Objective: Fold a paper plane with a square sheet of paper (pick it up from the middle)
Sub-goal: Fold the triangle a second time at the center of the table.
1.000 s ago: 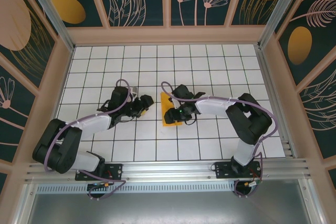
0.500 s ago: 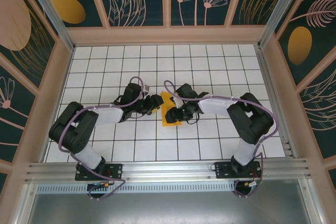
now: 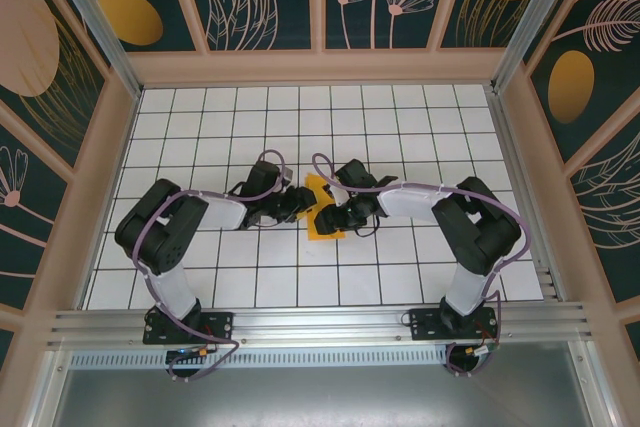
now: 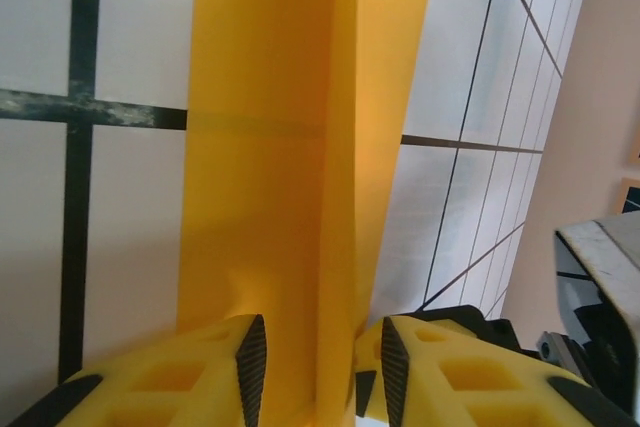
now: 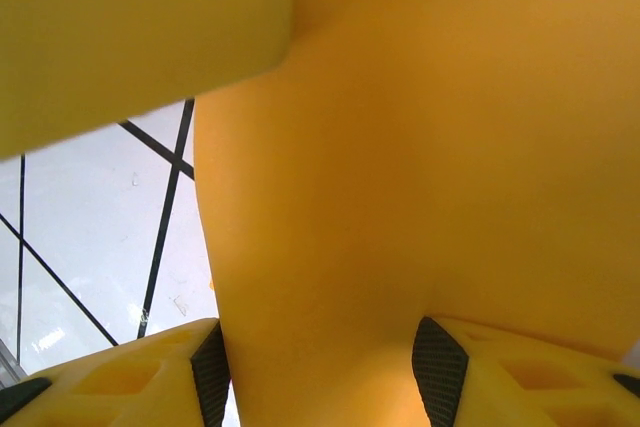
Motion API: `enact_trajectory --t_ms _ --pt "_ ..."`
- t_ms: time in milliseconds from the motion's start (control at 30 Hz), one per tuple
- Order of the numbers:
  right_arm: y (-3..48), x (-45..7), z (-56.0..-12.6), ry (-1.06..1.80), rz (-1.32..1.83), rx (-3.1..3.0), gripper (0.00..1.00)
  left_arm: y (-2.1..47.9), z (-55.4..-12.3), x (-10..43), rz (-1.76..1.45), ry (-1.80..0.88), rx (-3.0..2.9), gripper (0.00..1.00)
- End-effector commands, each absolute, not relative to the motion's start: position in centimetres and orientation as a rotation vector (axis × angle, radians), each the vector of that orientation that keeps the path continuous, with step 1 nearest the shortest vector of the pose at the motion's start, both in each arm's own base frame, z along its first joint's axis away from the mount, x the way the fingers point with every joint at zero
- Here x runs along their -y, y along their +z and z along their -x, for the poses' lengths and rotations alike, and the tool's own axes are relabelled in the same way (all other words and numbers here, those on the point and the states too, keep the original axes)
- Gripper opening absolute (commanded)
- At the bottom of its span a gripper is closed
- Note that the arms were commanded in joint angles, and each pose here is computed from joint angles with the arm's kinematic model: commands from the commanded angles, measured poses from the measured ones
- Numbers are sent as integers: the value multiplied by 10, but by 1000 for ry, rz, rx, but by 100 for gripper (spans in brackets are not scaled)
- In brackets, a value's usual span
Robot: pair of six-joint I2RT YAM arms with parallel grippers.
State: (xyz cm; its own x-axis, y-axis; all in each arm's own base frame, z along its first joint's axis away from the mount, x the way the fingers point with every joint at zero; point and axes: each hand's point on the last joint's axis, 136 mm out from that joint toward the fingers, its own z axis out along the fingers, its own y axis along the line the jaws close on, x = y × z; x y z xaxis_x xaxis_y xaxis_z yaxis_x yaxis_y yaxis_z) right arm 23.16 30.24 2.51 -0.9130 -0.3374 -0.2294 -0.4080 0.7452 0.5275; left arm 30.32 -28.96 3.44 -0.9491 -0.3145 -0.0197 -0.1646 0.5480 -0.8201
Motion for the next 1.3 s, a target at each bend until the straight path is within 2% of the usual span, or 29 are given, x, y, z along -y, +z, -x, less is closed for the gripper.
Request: enact_trajectory --t_ms 0,100,233,400,467,633,733,1067,1267 --pt "14 -295 -224 860 601 -2857 56 37 -309 297 370 -1368 -2601 35" --pt "42 -305 -236 909 601 -2759 58 28 -310 296 379 -1343 -2624 31" --pt "73 -309 -248 930 575 -2655 65 21 -312 293 370 -1294 -2641 30" --pt "100 -306 -261 933 495 -2567 67 15 -312 292 362 -1265 -2661 27" --pt "102 -302 -272 906 429 -2562 64 14 -312 292 360 -1260 -2664 25" --pt "85 -288 -308 866 212 -2632 42 13 -312 290 365 -1247 -2671 23" --pt "69 -284 -326 815 134 -2682 34 13 -312 290 364 -1242 -2672 23" --pt "17 -276 -344 644 25 -2839 31 21 -312 291 360 -1257 -2664 24" --pt "-5 -266 -336 590 -30 -2905 31 35 -301 296 328 -1370 -2631 33"
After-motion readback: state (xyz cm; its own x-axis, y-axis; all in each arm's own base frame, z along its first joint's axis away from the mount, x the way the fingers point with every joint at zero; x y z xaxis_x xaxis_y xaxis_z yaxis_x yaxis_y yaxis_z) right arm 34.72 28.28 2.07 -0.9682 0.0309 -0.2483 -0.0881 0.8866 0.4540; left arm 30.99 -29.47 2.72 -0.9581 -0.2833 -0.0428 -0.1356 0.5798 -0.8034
